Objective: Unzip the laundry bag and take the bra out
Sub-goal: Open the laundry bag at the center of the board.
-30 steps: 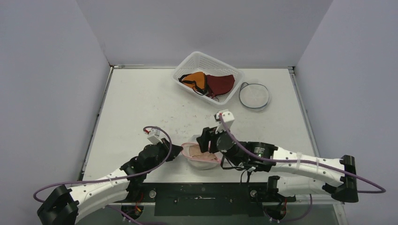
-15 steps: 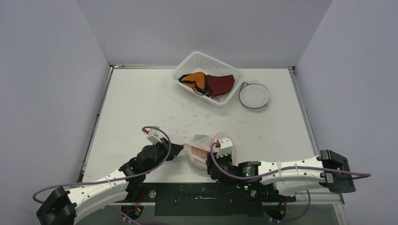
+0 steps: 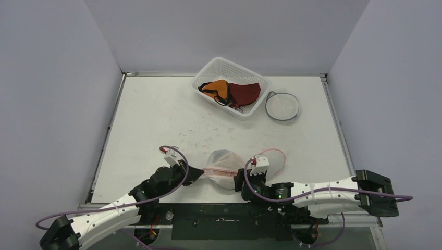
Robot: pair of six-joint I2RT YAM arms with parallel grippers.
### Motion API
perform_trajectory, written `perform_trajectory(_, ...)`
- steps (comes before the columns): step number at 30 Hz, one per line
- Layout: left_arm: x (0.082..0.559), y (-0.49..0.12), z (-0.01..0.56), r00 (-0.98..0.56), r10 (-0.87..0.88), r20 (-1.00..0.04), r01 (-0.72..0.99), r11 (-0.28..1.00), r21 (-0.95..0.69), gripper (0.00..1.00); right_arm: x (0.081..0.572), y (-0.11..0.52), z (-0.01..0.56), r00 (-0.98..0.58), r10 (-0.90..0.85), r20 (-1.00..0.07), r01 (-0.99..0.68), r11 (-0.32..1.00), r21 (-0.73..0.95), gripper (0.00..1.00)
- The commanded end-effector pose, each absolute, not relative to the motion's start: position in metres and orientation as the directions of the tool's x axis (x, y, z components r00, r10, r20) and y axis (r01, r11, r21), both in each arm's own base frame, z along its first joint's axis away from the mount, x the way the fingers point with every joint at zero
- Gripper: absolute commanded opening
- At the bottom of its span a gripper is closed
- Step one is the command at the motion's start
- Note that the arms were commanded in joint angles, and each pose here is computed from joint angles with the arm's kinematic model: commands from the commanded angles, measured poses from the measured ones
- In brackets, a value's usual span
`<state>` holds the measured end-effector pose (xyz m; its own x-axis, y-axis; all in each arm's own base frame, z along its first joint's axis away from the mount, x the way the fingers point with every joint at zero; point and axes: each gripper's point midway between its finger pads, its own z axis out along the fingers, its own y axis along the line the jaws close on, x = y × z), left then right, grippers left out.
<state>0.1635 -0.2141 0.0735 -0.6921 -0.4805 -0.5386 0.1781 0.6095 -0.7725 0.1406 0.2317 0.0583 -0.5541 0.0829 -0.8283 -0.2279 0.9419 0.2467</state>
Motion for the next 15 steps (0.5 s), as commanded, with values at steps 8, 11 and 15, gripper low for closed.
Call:
perform_trajectory(8,0.162,-0.206,0.104,-0.699,-0.332,-0.634,0.239,0.727,-0.644,0.80,0.139,0.233,0.073,-0.546,0.087,-0.833,-0.277,0.920,0.277,0.69)
perform_trajectory(11,0.169,-0.205,0.132,-0.652,-0.292,-0.700,0.304,0.745,-0.594,0.84,0.138,0.235,0.075,-0.547,0.059,-0.835,-0.299,0.918,0.261,0.69)
perform_trajectory(15,0.169,-0.212,0.148,-0.644,-0.269,-0.716,0.345,0.734,-0.586,0.86,0.138,0.234,0.078,-0.548,0.013,-0.836,-0.325,0.918,0.228,0.69)
